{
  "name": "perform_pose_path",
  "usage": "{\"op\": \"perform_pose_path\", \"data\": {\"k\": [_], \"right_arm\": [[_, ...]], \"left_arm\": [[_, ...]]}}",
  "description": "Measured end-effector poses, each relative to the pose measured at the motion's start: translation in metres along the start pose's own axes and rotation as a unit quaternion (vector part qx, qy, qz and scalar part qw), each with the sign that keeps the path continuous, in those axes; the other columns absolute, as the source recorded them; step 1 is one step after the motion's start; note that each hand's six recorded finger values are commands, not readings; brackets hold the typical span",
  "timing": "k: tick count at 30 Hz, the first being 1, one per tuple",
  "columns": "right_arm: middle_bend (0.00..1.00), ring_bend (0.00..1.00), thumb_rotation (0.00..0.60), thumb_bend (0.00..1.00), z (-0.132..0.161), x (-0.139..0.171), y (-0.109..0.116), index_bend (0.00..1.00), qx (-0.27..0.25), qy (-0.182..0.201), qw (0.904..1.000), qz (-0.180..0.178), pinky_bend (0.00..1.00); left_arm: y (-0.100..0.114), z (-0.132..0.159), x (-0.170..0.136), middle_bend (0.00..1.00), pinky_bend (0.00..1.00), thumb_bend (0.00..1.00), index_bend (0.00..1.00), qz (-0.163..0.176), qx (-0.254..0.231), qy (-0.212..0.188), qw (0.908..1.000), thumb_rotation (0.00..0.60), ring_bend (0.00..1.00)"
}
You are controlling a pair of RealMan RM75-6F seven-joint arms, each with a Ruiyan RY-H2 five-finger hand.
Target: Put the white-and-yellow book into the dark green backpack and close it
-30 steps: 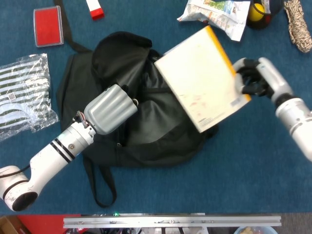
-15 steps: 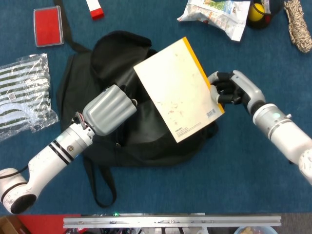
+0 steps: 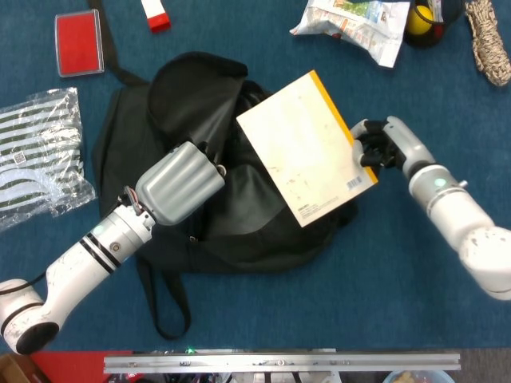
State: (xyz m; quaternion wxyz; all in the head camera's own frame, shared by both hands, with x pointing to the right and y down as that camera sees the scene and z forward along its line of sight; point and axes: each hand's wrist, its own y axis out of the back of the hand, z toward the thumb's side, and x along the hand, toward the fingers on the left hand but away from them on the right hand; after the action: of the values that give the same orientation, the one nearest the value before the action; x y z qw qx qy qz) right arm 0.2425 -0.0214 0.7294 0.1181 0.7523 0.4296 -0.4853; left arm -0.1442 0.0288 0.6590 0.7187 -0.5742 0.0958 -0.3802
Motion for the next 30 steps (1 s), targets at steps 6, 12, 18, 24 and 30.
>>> {"op": "perform_pose_path", "data": {"k": [6, 12, 18, 24, 30], "right_arm": [[0.65, 0.61, 0.6, 0.54, 0.005, -0.009, -0.008, 0.82, 0.04, -0.008, 0.999, -0.017, 0.68], [0.65, 0.61, 0.6, 0.54, 0.011, -0.014, -0.015, 0.82, 0.052, -0.021, 0.9981, -0.027, 0.68], [0.65, 0.61, 0.6, 0.54, 0.026, -0.018, -0.032, 0.82, 0.033, -0.011, 0.9993, -0.018, 0.68], [0.65, 0.61, 0.6, 0.54, 0.038, -0.022, -0.055, 0.82, 0.014, -0.006, 0.9999, -0.007, 0.68], [0.65, 0.61, 0.6, 0.54, 0.045, -0.022, -0.074, 0.82, -0.018, -0.01, 0.9997, 0.013, 0.68]], "left_arm": [[0.006, 0.003, 0.0, 0.6, 0.8, 0.4, 0.67, 0.006, 0.005, -0.002, 1.0, 0.6, 0.57], [0.008, 0.006, 0.0, 0.6, 0.8, 0.4, 0.66, 0.008, 0.008, -0.006, 0.9999, 0.6, 0.57], [0.013, 0.01, 0.0, 0.6, 0.8, 0.4, 0.66, 0.013, 0.009, -0.011, 0.9998, 0.6, 0.57], [0.018, 0.013, 0.001, 0.59, 0.79, 0.4, 0.66, 0.019, 0.01, -0.013, 0.9997, 0.6, 0.57], [0.018, 0.015, 0.001, 0.59, 0.79, 0.4, 0.66, 0.017, 0.014, -0.016, 0.9996, 0.6, 0.57]]}}
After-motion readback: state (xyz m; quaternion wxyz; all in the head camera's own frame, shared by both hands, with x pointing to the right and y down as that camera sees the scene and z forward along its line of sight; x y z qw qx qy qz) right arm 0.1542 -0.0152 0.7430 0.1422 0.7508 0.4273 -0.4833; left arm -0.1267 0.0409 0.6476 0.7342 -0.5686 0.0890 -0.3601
